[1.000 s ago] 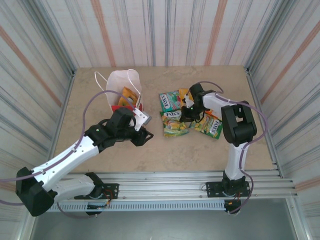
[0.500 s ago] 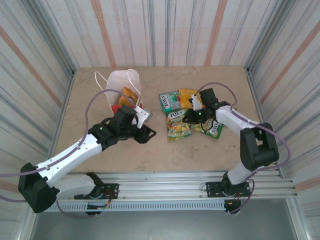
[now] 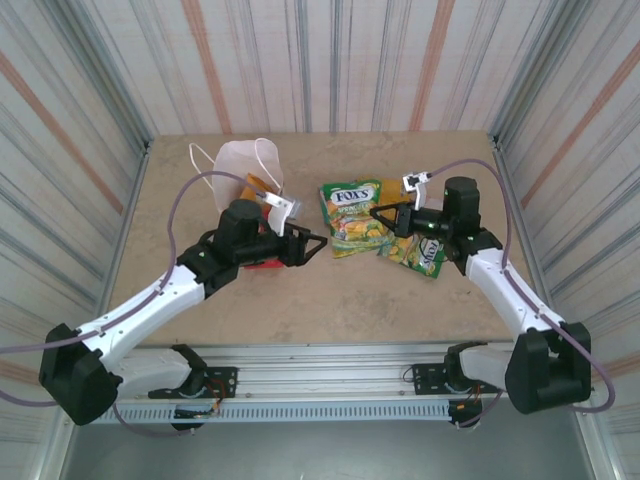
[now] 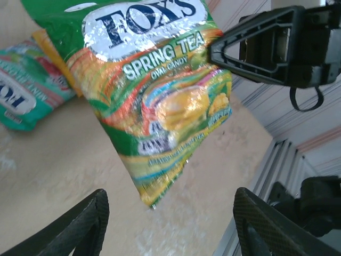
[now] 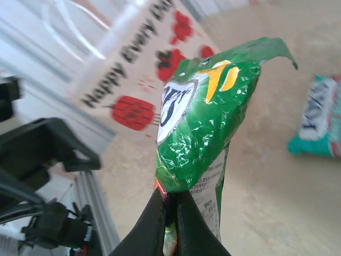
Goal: Place the snacks into the paper bag
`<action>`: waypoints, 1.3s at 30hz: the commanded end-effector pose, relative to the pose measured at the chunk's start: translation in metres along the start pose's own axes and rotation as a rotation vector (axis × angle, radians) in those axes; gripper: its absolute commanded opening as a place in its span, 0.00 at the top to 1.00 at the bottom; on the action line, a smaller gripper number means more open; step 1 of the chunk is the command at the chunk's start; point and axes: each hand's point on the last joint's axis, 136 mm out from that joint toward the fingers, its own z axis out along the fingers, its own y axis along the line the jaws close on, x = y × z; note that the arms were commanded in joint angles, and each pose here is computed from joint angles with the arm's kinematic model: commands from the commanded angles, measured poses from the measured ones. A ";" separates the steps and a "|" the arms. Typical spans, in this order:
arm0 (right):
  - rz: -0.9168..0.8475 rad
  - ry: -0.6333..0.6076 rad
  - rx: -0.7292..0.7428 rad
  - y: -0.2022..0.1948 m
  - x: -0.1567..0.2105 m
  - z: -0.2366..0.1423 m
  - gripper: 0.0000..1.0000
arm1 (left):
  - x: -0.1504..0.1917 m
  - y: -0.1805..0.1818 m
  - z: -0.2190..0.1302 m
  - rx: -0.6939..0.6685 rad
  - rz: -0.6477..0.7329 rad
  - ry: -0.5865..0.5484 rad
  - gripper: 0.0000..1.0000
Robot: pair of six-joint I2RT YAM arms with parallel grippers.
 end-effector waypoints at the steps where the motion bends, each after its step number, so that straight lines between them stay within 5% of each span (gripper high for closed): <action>1: -0.117 -0.056 -0.167 0.047 -0.023 -0.013 1.00 | -0.025 -0.017 0.001 0.093 0.012 -0.084 0.33; 32: -0.196 -0.218 -0.257 0.096 -0.076 -0.035 1.00 | -0.074 -0.023 0.037 0.279 -0.096 -0.243 0.31; 39: -0.160 -0.222 -0.226 0.082 -0.070 -0.031 1.00 | -0.092 -0.049 0.029 0.414 -0.029 -0.304 0.44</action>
